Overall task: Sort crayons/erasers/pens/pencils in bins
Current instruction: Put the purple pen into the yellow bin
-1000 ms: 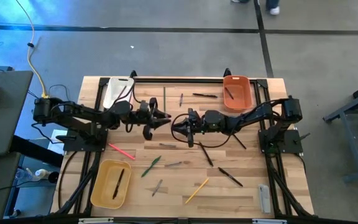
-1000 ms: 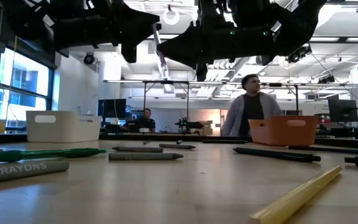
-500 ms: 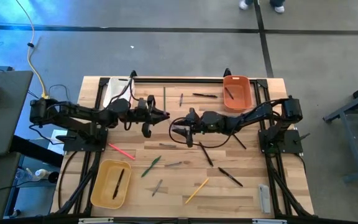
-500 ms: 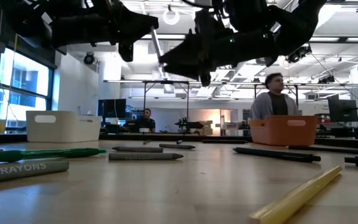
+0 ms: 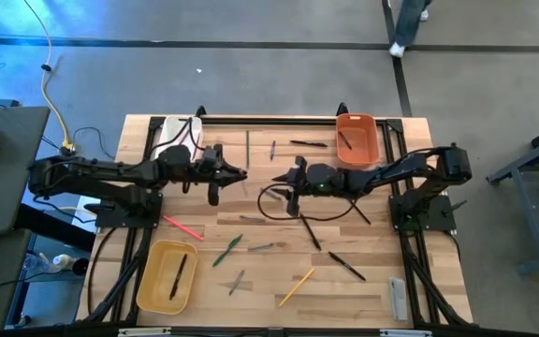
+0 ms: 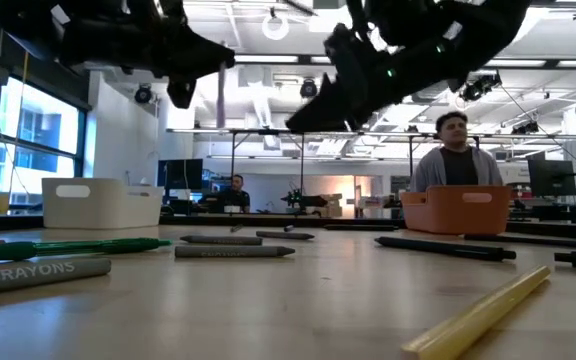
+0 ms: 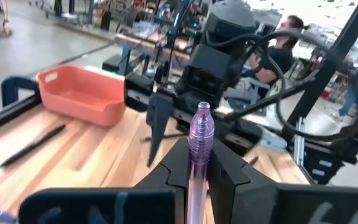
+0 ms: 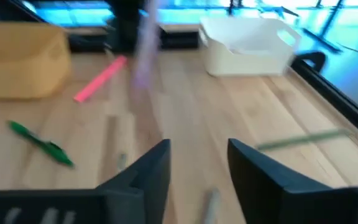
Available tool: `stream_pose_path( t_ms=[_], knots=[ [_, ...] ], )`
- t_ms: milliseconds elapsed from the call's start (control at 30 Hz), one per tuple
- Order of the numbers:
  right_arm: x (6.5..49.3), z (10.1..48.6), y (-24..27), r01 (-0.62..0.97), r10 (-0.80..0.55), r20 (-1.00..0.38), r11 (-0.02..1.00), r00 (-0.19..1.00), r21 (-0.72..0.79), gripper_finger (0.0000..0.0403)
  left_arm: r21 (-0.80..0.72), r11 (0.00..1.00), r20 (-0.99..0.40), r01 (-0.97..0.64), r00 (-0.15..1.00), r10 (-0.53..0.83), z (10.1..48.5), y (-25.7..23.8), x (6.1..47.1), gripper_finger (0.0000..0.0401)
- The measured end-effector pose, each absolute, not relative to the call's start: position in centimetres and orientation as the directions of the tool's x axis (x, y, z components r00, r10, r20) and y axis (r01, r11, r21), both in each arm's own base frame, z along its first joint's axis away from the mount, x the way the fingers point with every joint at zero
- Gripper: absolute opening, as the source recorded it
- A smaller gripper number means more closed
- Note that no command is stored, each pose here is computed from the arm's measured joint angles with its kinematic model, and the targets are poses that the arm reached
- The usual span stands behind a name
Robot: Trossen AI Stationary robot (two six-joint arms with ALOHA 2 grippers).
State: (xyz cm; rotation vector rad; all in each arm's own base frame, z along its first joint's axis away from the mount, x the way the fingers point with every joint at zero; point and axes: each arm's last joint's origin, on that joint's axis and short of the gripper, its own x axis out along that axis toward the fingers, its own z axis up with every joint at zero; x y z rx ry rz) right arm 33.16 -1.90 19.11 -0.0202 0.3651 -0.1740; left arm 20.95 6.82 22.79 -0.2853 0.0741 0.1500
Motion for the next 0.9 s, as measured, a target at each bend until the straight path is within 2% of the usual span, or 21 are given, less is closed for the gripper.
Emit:
stream_pose_path(
  t_ms=[233,300,467,633,900],
  knots=[
    [31.4,17.2,-2.1,0.184,-0.188,-0.285,0.982,0.940,-0.040,0.0026,-0.329,0.926,-0.241,-0.187,0.964,0.109,22.9,5.9,20.0,0.0013],
    [31.1,17.1,-2.1,0.186,-0.189,-0.254,0.982,0.949,-0.036,0.0007,-0.330,0.923,-0.299,-0.199,0.949,0.098,23.4,5.4,20.1,0.0013],
    [30.2,16.3,-2.3,0.194,-0.196,-0.243,0.980,0.950,-0.034,0.0019,-0.312,0.918,-0.453,-0.246,0.888,0.084,24.9,4.1,20.3,0.0013],
    [30.1,16.2,-2.4,0.198,-0.200,-0.248,0.980,0.948,-0.035,0.0007,-0.348,0.891,-0.573,-0.290,0.819,0.042,26.2,2.4,20.1,0.0013],
    [30.1,16.2,-2.4,0.196,-0.200,-0.248,0.980,0.948,-0.040,0.0003,-0.426,0.825,-0.686,-0.372,0.727,-0.027,27.8,-0.5,19.4,0.0013]
  ],
)
